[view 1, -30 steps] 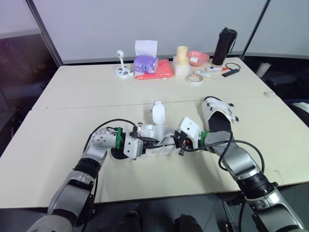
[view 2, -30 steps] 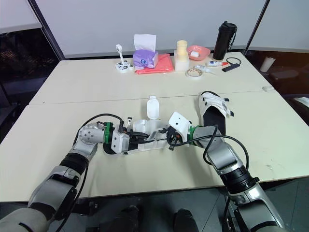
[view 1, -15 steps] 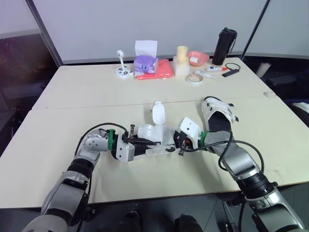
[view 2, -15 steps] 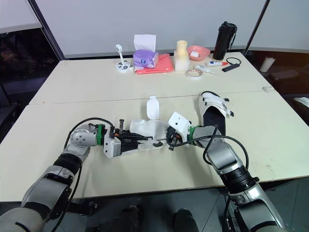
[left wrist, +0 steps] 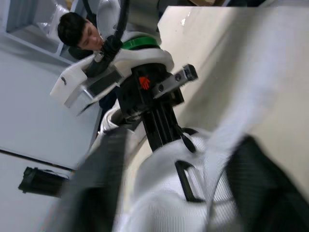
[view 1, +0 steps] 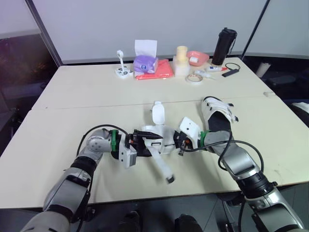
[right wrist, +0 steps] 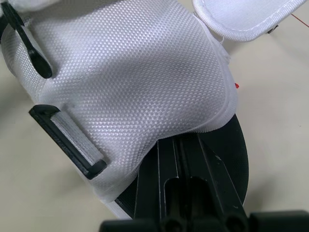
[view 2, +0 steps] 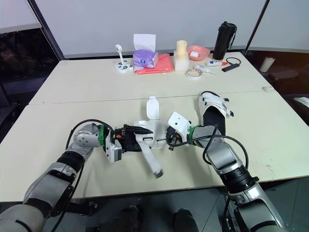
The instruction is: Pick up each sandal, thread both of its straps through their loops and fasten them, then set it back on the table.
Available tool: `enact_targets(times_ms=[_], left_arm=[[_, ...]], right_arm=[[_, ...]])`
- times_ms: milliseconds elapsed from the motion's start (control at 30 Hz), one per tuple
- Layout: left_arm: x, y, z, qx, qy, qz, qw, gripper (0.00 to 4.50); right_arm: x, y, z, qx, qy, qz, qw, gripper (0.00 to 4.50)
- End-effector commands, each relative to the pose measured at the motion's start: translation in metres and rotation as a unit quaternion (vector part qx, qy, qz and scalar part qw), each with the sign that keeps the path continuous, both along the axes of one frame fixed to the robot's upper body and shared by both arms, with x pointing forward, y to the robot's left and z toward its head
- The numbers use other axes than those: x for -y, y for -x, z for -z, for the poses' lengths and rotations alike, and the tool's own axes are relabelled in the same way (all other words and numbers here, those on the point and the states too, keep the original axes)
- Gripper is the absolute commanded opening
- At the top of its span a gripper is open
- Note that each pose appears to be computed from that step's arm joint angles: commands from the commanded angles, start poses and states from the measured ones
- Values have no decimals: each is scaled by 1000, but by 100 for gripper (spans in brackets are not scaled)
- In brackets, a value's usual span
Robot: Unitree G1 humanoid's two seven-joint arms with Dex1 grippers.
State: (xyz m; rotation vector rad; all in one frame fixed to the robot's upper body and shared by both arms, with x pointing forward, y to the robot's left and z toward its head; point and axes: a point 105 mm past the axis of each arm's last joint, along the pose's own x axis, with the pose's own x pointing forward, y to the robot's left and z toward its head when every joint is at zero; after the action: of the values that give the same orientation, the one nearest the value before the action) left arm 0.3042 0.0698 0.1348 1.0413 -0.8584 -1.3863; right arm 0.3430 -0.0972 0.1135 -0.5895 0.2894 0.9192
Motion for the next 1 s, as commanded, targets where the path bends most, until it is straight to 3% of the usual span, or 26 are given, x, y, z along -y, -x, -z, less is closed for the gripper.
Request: enact_targets(times_ms=[33, 167, 467, 600, 700, 833, 900, 1000], left_arm=[[-1, -3, -14, 31, 21, -2, 999, 447], [-5, -2, -19, 35, 20, -3, 999, 447], [-48, 8, 8, -21, -78, -41, 996, 447], [-68, -1, 8, -71, -63, -103, 990, 447], [-79, -13, 4, -158, -35, -153, 975, 447], [-79, -9, 1, -411, 13, -159, 897, 447], [-75, -1, -6, -522, 31, -146, 840, 447], [-71, 23, -6, -641, -5, -109, 760, 447]], right_arm=[[-5, 1, 7, -15, 5, -8, 1000, 0], [-6, 1, 7, -15, 6, -10, 1000, 0], [-7, -1, 7, -13, 7, -13, 1000, 0], [-10, -1, 8, -13, 4, -16, 1000, 0], [-11, -1, 8, -13, 3, -18, 1000, 0], [-13, -1, 8, -12, 3, -21, 1000, 0], [-15, -1, 8, -11, 2, -23, 1000, 0], [-17, 0, 7, -11, 0, -26, 1000, 0]])
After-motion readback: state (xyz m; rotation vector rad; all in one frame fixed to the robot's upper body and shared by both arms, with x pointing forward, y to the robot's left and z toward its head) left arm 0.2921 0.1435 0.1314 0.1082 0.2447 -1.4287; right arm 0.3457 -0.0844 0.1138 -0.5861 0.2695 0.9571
